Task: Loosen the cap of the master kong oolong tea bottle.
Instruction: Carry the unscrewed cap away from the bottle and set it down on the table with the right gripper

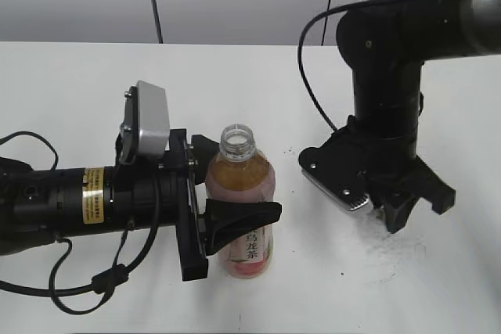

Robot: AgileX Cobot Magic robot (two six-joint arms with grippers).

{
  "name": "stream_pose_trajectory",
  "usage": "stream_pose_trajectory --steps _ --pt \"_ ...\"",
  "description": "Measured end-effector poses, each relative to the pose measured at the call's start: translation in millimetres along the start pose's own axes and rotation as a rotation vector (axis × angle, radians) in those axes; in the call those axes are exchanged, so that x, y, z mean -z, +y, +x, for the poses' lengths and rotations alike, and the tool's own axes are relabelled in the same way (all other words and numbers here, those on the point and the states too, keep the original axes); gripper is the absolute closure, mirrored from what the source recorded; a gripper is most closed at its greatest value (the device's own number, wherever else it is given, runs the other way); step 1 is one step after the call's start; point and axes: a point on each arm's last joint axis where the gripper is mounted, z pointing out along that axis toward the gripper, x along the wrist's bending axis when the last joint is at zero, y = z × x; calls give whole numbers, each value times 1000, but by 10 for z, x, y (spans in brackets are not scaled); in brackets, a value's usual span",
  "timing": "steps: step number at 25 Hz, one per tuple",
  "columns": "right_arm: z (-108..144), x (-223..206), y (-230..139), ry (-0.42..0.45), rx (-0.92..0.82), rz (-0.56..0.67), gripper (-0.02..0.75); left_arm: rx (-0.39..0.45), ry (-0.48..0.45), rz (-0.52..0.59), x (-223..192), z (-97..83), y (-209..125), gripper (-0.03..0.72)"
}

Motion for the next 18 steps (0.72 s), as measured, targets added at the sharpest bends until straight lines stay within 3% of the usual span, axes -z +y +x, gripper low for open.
stream_pose_trajectory --steps 4,11,14,18 --pt "-90 -132 69 -17 -57 -78 465 0 0 0 0 0 0 241" --pt "-176 -273 32 -33 -251 -40 447 0 0 0 0 0 0 241" --pt "-178 -295 29 -26 -334 -36 357 0 0 0 0 0 0 241" --pt "-176 -296 9 -27 -422 -15 162 0 0 0 0 0 0 241"
